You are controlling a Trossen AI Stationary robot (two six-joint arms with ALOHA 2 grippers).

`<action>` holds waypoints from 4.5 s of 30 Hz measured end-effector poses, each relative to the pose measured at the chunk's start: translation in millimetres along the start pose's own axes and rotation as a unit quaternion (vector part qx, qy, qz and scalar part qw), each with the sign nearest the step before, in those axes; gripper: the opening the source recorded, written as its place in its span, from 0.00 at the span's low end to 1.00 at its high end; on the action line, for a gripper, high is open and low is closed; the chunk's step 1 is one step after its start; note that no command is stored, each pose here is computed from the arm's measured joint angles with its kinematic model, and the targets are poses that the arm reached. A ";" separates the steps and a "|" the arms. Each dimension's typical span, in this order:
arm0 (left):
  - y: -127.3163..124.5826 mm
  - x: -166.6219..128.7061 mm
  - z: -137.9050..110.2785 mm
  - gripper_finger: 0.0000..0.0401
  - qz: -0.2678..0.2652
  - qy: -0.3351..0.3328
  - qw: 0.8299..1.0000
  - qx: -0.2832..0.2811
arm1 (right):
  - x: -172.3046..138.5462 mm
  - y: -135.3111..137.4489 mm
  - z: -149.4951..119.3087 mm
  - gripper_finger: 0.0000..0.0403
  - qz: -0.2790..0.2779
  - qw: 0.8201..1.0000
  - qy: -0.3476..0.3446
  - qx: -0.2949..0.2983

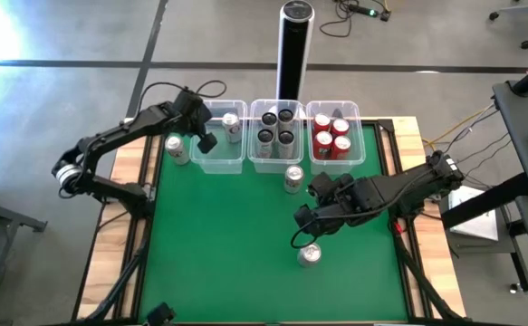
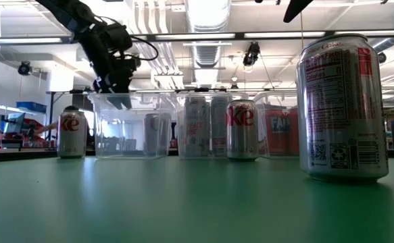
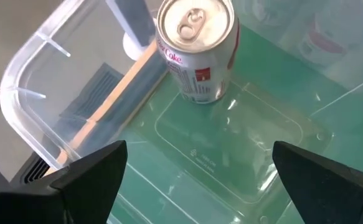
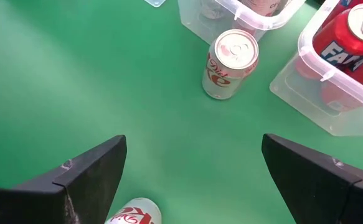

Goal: Sort soda cans
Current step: Put the silver soda can into the left transparent bin

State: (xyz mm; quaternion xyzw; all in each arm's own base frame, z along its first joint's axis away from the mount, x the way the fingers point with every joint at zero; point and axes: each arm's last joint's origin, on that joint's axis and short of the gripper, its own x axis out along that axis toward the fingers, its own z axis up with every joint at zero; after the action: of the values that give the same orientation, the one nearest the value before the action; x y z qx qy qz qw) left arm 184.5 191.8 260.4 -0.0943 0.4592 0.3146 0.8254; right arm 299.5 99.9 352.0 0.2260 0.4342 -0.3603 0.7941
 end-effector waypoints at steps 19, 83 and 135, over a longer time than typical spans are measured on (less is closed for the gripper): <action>-1.5 -74.8 -19.9 0.96 -0.006 0.043 0.997 0.069 | 1.2 -1.3 3.0 0.91 -0.009 1.000 -0.018 -0.016; 35.9 -56.1 -38.7 0.96 0.078 0.147 0.952 -0.257 | 18.9 13.5 -15.5 0.91 0.022 0.999 -0.030 0.007; 33.7 -4.8 -58.0 0.92 0.130 0.206 0.859 -0.450 | 5.8 21.0 -37.8 0.91 0.040 0.996 -0.029 -0.075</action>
State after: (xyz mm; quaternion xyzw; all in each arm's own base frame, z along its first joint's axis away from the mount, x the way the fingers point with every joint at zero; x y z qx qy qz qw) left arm 121.6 190.4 236.3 -0.4579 0.4353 0.5644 0.5313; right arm 297.9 136.5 328.3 0.1724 0.4274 -0.3012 0.8348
